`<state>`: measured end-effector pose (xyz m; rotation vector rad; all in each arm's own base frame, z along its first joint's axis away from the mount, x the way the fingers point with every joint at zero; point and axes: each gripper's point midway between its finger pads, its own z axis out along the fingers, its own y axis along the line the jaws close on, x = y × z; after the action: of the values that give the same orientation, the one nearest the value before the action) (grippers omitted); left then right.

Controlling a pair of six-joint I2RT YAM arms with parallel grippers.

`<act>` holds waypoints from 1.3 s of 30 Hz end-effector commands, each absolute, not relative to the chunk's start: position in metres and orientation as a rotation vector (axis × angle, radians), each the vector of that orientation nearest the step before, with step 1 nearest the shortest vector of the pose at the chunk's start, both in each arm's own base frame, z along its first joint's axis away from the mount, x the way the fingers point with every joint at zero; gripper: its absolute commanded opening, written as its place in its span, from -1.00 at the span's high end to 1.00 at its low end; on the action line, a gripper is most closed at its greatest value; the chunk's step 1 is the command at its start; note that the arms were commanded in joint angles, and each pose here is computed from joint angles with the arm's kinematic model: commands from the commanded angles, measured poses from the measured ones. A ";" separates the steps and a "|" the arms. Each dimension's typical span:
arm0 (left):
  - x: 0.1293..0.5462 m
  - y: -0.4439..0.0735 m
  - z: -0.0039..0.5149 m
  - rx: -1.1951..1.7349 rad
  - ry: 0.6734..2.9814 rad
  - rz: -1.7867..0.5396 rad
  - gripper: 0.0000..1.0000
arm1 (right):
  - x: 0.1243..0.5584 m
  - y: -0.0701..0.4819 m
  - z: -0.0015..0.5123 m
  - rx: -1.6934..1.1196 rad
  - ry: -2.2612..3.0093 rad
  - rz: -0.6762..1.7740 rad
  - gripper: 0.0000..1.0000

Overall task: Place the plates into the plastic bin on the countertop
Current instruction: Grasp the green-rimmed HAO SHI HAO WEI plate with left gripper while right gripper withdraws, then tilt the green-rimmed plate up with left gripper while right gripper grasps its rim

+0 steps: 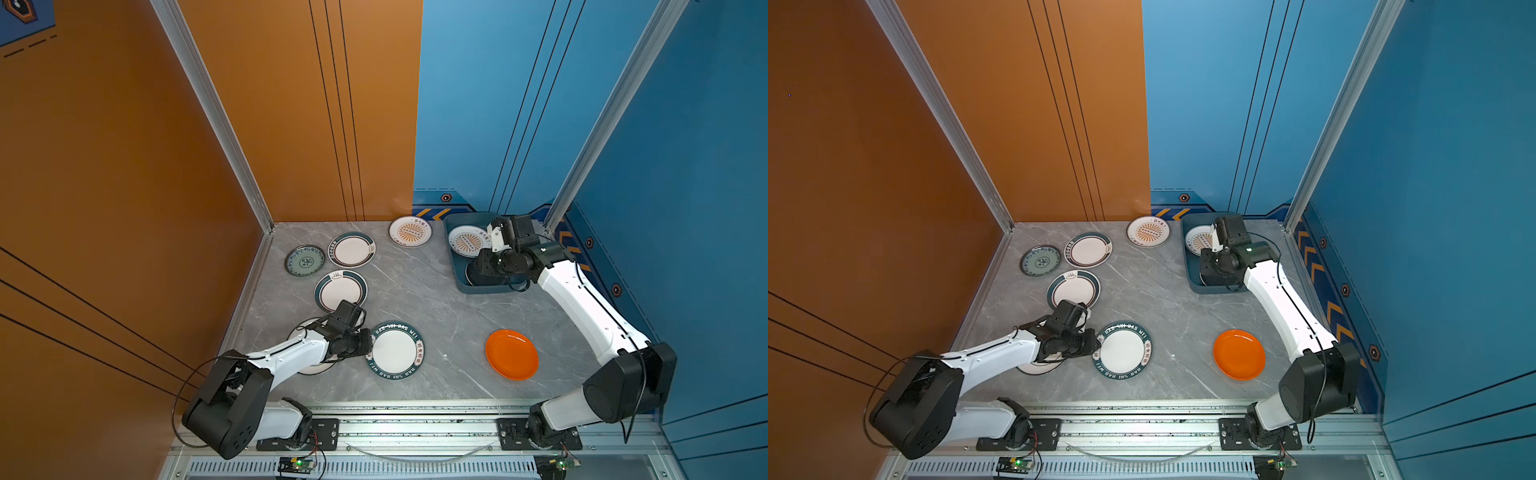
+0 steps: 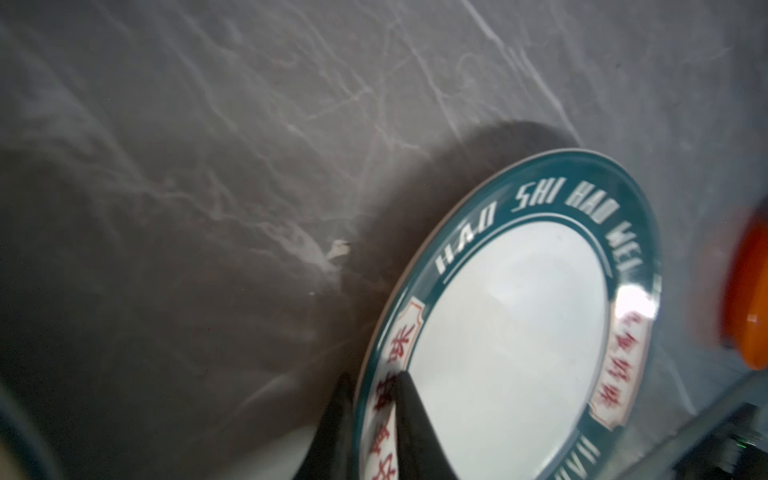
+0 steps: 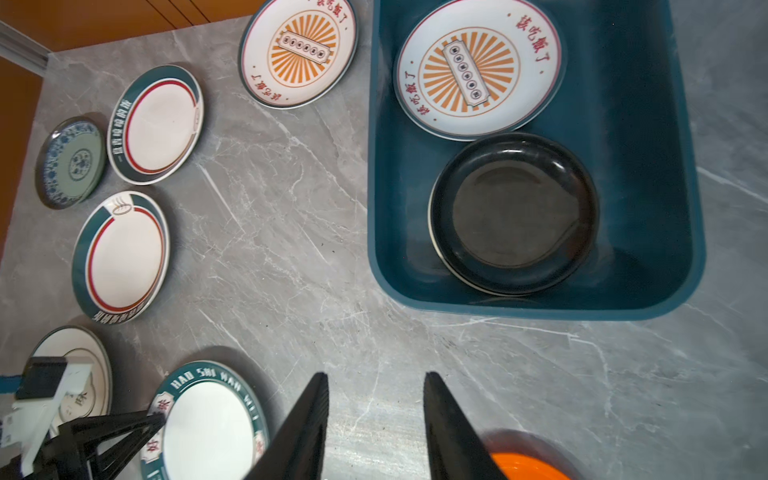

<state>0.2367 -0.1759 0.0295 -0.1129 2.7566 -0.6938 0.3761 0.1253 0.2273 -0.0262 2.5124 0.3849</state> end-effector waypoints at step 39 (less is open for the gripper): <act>0.291 -0.197 0.127 -0.097 2.523 -1.050 1.00 | 0.316 0.254 0.062 -0.160 2.635 1.193 -0.19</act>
<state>0.2814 -0.1907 0.0944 -0.1402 2.6021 -0.9763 0.3117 0.2458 0.0569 -0.1408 2.6863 1.1421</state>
